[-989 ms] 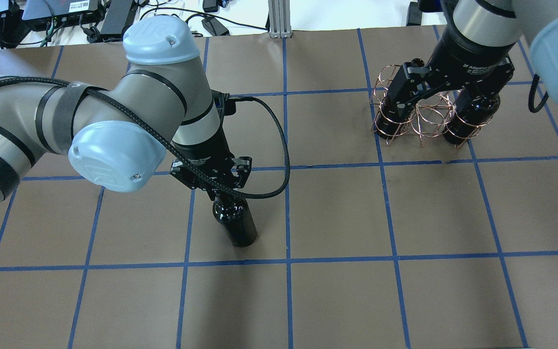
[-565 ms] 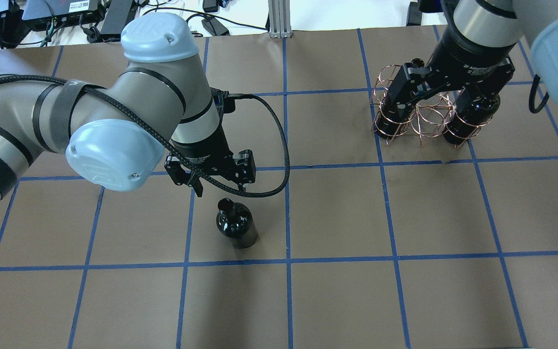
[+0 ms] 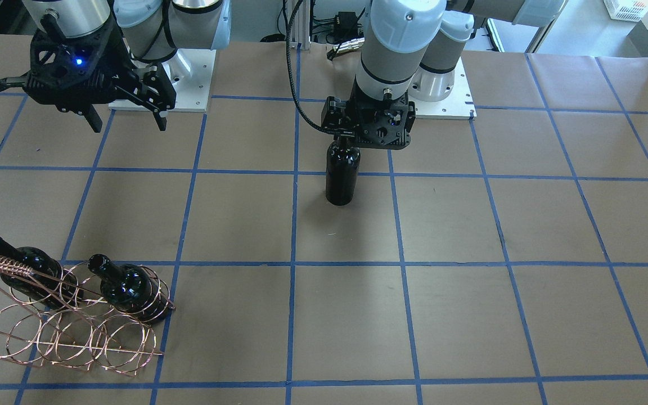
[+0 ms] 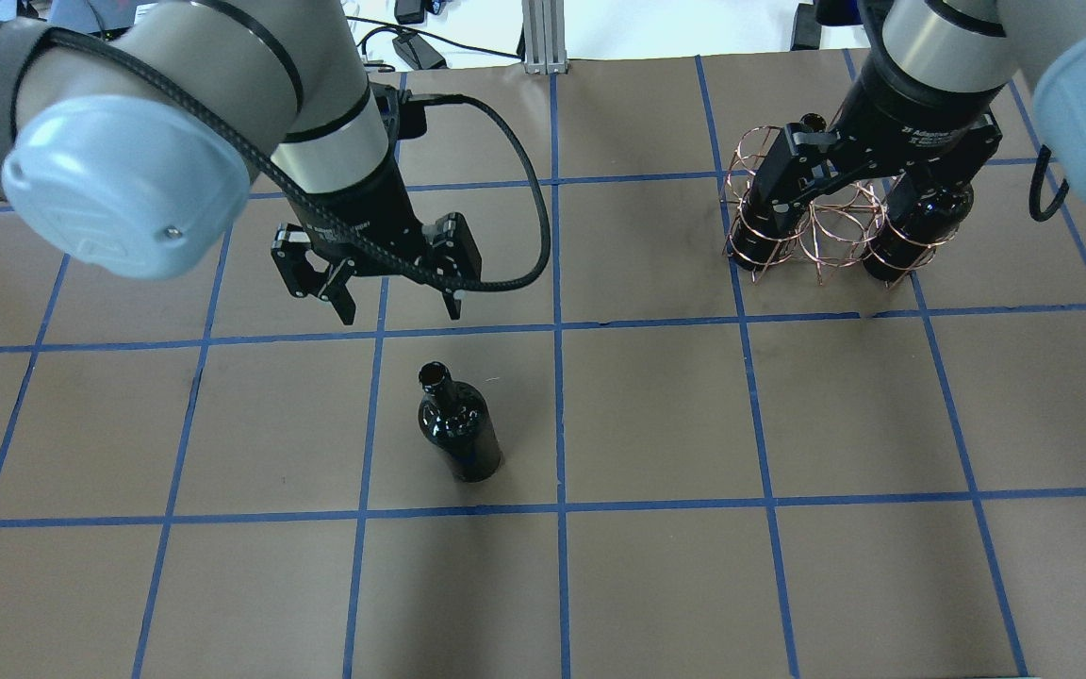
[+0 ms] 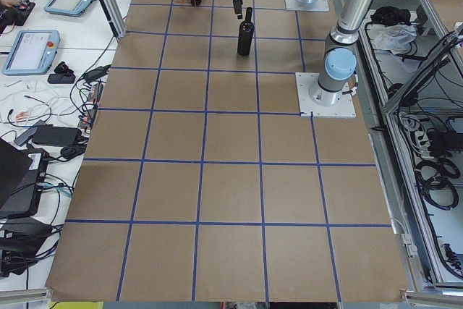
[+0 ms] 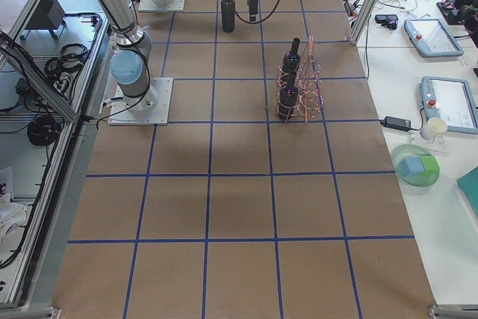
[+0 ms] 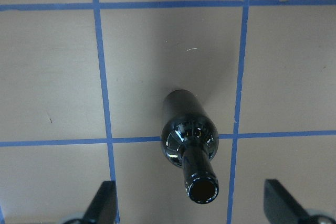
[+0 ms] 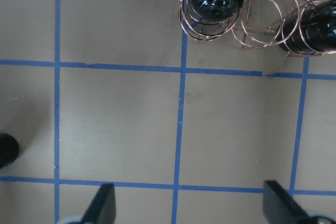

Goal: Place wine into wine basket
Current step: 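Open the left gripper and raise it away from the standing bottle, then grasp the standing bottle's neck with the right gripper while the left arm withdraws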

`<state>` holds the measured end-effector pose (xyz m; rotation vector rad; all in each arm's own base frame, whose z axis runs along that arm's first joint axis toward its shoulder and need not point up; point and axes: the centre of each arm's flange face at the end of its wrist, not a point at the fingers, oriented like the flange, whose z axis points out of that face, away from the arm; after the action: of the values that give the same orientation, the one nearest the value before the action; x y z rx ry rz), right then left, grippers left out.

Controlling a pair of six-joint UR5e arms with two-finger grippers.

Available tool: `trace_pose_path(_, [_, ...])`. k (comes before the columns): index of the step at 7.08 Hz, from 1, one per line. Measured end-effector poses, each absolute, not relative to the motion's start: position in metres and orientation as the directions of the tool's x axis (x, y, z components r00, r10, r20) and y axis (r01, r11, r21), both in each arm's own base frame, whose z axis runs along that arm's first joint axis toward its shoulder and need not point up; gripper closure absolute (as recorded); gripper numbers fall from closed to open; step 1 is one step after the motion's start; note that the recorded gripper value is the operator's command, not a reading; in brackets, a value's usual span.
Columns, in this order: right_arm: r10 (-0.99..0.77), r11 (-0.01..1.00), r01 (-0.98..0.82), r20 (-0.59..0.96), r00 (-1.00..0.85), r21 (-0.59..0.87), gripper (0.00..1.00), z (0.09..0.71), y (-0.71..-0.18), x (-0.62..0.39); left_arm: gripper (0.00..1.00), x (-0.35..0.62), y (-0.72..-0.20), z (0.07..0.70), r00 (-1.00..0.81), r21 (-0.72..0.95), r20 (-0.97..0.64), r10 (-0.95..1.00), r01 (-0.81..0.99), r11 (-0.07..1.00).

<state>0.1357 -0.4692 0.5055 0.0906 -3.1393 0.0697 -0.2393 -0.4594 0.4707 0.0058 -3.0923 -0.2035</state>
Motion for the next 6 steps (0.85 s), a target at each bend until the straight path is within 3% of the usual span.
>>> trace_pose_path(2, [-0.047,0.998,-0.047,-0.007,-0.999,-0.045,0.00,0.505,-0.470,0.137,0.00,-0.189,-0.489,0.502,-0.997,0.070,0.060,-0.040,-0.036,0.997])
trace_pose_path(6, [-0.003,0.998,-0.001,-0.026,-1.000,-0.069,0.00,0.503,-0.461,0.205,0.00,-0.070,-0.524,0.506,-0.996,0.035,0.070,-0.050,-0.047,0.998])
